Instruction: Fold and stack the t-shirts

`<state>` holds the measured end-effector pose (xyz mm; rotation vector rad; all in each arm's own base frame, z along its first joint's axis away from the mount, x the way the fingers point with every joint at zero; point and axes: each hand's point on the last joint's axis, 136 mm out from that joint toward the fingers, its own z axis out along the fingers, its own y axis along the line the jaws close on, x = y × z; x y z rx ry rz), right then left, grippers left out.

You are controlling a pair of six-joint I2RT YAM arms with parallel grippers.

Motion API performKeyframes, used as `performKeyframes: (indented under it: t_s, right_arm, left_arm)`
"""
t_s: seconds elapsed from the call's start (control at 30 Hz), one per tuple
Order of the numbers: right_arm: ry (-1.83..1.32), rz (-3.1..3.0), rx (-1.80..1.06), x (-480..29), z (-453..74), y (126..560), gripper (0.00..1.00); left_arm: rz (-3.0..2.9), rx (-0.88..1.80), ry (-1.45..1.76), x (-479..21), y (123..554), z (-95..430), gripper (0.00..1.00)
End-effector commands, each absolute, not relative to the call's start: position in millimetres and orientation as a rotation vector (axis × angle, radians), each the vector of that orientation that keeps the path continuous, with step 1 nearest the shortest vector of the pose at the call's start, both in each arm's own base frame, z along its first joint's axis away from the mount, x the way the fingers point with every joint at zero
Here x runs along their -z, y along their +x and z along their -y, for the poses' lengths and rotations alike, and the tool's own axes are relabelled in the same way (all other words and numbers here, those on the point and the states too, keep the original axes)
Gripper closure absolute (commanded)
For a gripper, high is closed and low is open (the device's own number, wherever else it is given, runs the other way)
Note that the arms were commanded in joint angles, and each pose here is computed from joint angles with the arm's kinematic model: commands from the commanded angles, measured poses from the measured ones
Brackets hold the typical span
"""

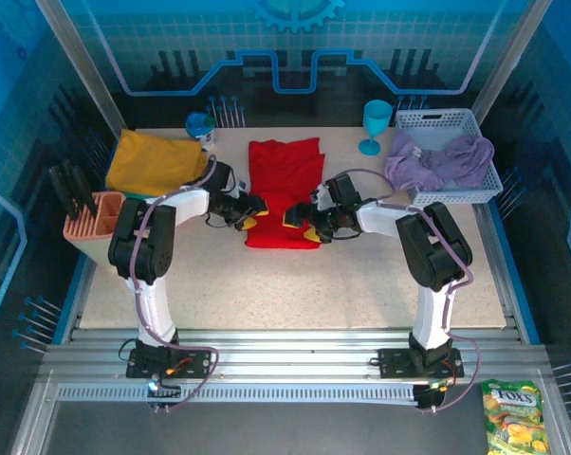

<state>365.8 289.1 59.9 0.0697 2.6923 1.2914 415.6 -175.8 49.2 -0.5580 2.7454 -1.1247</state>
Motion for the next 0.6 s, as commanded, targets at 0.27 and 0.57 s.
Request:
performKeyframes:
  t_s: [0.27,0.57]
  right_arm:
    - [-0.043,-2.64,-1.061,-128.4,-246.2,361.8,0.0]
    - [0.02,-2.752,-0.902,-101.9,-199.0,345.9,0.06]
  left_arm:
    - [-2.716,1.123,-0.373,-118.2,380.0,168.1,0.4]
    - [-2.78,1.068,-0.387,-85.2,329.0,156.5,0.36]
